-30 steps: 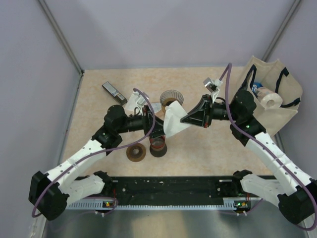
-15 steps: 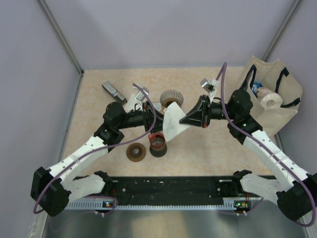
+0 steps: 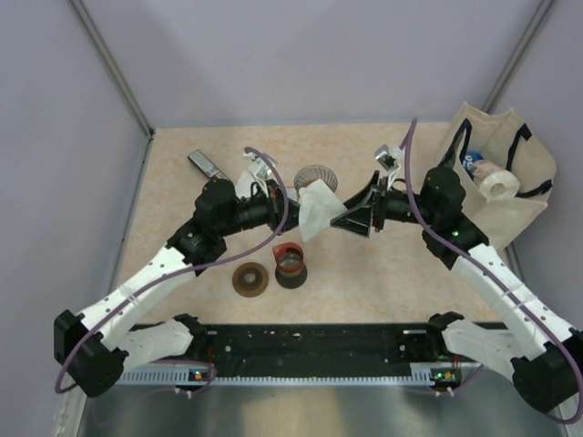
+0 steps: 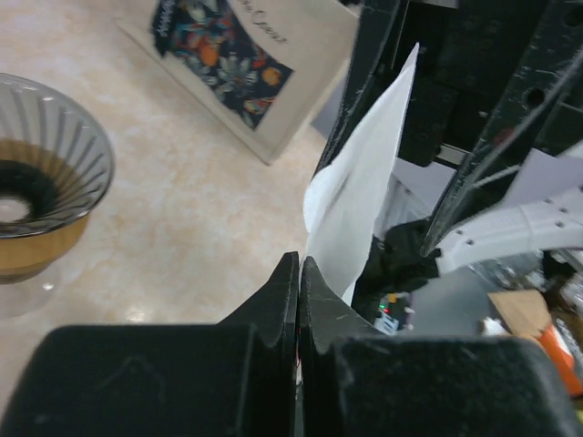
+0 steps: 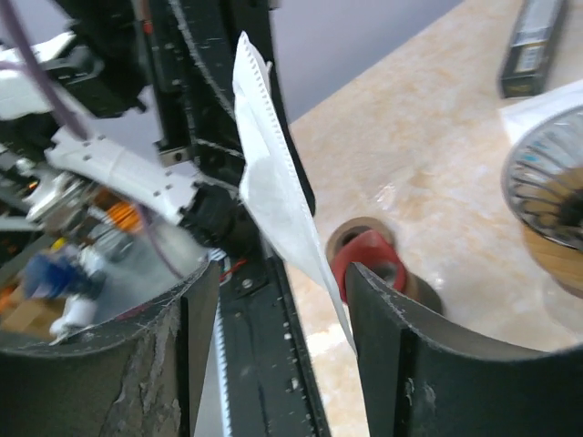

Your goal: Place the coffee filter in the dripper

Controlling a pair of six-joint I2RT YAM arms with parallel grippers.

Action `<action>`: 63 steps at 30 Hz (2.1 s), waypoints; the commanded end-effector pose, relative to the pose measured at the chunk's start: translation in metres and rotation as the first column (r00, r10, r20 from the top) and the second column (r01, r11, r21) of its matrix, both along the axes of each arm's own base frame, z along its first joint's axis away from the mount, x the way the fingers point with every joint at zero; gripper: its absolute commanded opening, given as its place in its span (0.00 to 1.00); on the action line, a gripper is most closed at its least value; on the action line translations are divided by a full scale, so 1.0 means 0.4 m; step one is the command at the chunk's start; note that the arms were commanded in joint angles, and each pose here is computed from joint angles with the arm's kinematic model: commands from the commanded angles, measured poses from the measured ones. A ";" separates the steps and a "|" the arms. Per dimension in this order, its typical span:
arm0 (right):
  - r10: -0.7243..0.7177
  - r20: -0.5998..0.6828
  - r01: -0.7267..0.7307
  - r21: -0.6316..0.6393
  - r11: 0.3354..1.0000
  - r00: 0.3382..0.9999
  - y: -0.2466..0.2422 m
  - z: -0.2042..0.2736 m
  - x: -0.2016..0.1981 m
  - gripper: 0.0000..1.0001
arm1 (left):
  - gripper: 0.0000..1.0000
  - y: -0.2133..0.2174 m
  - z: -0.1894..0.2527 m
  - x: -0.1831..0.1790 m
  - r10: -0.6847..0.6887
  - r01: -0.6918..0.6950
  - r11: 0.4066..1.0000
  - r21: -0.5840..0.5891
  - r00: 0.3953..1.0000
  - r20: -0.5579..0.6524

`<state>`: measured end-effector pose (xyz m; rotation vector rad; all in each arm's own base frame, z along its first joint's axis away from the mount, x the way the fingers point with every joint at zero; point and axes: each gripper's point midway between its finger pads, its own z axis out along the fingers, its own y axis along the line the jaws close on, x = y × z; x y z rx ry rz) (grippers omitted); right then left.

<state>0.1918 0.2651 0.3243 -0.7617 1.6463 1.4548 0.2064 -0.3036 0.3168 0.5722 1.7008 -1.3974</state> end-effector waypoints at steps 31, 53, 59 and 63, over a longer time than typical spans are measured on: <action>-0.672 -0.068 0.664 -0.104 0.740 0.738 -0.075 0.091 0.273 0.99 | 0.00 -0.094 0.021 0.165 0.376 -0.443 0.804 0.396 0.895 0.239; -0.674 -0.067 0.652 -0.198 0.732 0.736 -0.080 0.034 0.271 0.99 | 0.00 -0.089 0.019 0.185 0.431 -0.489 0.768 0.414 0.872 0.231; -0.746 -0.028 0.717 -0.257 0.648 0.665 -0.137 -0.002 0.273 0.99 | 0.00 -0.064 0.026 0.189 0.471 -0.526 0.748 0.405 0.850 0.235; -0.771 -0.018 0.736 -0.281 0.615 0.637 -0.156 -0.019 0.273 0.98 | 0.00 -0.059 0.029 0.186 0.478 -0.531 0.747 0.400 0.847 0.231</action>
